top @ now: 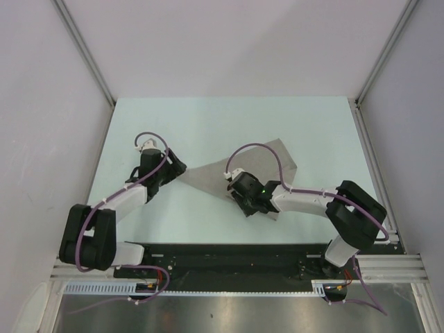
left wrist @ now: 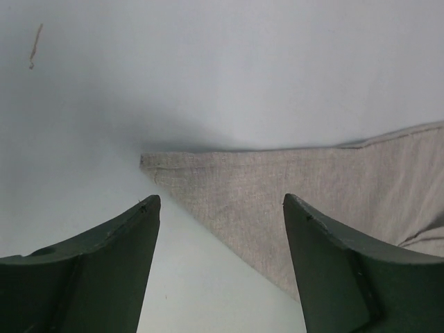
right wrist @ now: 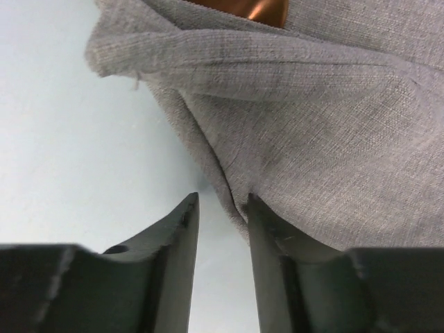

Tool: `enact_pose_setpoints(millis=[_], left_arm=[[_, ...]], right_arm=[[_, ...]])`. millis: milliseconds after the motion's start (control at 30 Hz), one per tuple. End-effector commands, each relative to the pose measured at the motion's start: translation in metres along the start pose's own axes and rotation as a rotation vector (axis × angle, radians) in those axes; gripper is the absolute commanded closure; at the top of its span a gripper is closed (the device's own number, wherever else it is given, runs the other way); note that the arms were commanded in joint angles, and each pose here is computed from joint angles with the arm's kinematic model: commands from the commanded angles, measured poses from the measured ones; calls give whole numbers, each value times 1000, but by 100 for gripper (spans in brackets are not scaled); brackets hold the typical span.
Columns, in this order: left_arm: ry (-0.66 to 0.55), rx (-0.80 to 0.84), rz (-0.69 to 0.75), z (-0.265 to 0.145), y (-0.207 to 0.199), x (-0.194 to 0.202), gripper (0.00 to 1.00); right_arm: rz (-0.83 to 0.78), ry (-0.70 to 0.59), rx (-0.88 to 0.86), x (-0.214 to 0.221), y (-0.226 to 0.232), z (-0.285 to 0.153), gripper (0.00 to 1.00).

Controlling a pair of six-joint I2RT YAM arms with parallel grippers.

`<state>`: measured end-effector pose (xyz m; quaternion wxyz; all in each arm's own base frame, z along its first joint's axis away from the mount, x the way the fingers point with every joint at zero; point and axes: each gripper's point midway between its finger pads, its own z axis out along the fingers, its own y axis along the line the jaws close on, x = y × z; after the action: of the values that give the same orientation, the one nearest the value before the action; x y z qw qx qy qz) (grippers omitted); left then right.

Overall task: Fold the napkin, place the utensils inside, and roll it up
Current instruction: Fold the napkin

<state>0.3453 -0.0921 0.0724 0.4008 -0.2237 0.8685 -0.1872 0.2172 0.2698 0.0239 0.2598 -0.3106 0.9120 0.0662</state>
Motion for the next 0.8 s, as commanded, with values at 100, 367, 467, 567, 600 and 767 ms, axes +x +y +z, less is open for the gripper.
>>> enact_pose_setpoints(millis=[100, 367, 467, 567, 600, 767], left_arm=[[-8, -7, -135, 17, 16, 5, 27], [-8, -37, -137, 25, 24, 9, 29], [-13, -72, -140, 33, 33, 9, 34], [-5, -77, -146, 37, 35, 10, 40], [-3, -75, -146, 38, 35, 10, 42], [-6, -66, -141, 40, 33, 9, 60]], right_arm=[[20, -78, -65, -17, 9, -20, 50], [25, -113, -87, -27, 8, -26, 46], [28, -123, -89, -28, 8, -29, 46], [37, -134, -94, -29, 8, -31, 46], [43, -136, -97, -30, 8, -31, 46], [61, -157, -93, -35, 4, -30, 45]])
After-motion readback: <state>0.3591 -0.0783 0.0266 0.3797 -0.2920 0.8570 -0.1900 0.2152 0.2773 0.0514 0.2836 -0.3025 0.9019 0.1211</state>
